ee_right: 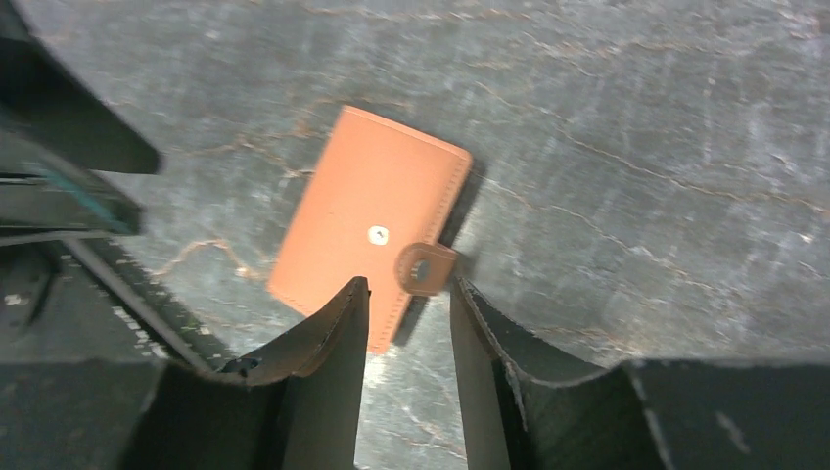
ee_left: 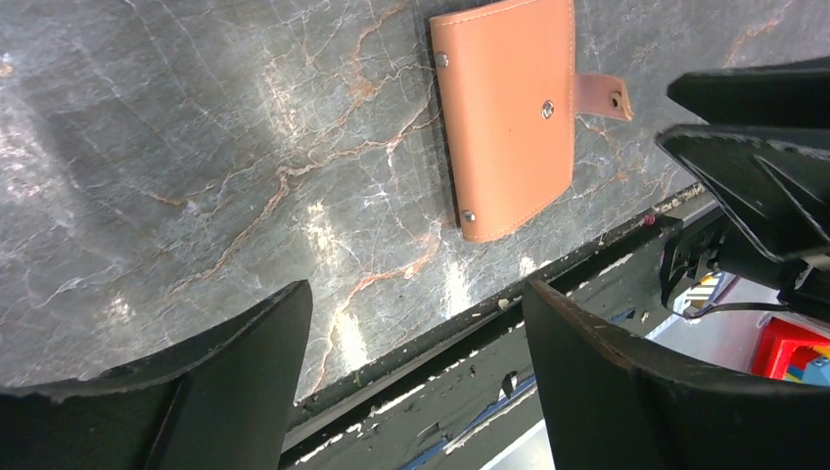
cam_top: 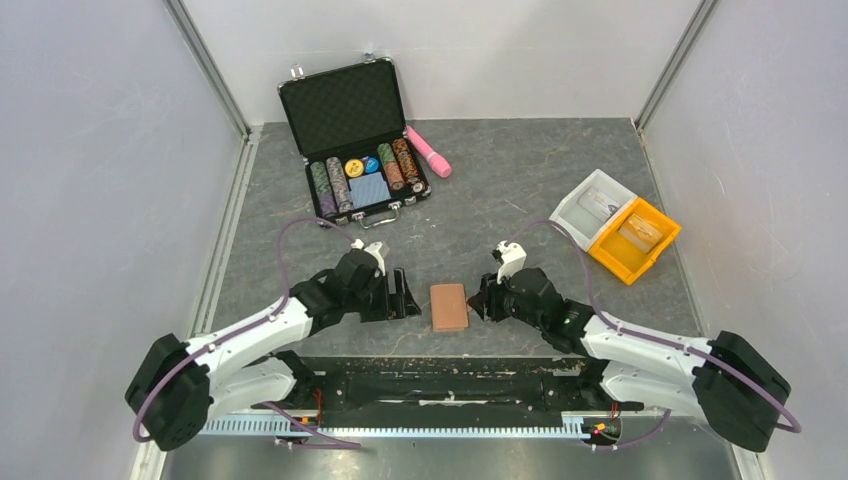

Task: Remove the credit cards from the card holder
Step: Move the card holder to the corner of the board, then open the card holder at the corner of the board.

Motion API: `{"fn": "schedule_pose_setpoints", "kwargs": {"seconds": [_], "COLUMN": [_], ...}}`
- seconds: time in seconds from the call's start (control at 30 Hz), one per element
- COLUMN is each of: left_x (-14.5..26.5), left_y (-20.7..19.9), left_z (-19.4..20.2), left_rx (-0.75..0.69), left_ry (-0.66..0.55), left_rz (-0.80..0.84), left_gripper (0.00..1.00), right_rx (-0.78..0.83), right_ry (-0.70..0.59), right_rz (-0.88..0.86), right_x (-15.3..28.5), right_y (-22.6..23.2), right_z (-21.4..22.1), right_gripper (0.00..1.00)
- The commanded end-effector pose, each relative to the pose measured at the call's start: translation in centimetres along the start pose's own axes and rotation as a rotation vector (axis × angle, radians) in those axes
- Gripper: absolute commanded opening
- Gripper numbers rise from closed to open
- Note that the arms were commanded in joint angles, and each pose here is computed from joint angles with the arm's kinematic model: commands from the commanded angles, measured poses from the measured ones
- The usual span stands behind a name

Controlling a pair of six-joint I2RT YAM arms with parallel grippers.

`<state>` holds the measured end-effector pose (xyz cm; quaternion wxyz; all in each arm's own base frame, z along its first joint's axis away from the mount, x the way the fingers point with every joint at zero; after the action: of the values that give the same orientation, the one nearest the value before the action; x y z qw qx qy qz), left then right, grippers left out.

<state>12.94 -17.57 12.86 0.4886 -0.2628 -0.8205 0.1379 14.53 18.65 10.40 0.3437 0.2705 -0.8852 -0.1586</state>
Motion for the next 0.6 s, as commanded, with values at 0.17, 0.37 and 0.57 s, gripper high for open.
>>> {"fn": "schedule_pose_setpoints", "kwargs": {"seconds": [0.17, 0.37, 0.57], "left_x": [-0.4, 0.4, 0.7], "left_y": [-1.2, -0.4, 0.0], "left_z": [-1.4, -1.0, -0.5], "left_rx": [0.033, 0.05, 0.05], "left_ry": [-0.065, -0.105, -0.106], "left_rz": [0.062, 0.003, -0.006], "left_gripper": [0.82, 0.83, 0.83], "right_rx": [-0.184, -0.211, -0.186], "right_ry": [-0.052, 0.029, 0.042], "right_rz": [-0.313, -0.337, -0.178], "right_x": [0.4, -1.5, -2.8], "right_y": [5.1, 6.3, 4.5], "right_z": [-2.6, -1.5, -0.6], "right_gripper": [0.32, 0.29, 0.29]}}
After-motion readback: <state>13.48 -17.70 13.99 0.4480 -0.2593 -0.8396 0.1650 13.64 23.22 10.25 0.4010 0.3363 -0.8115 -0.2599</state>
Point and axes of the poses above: each gripper's point midway between its finger pads, its own x axis back along the fingers, its own y axis along the line the jaws close on, z = x × y, the point moved 8 cm from there along x, back along the fingers, and after that the axes turned 10 degrees about -x, right-handed, at the moved point
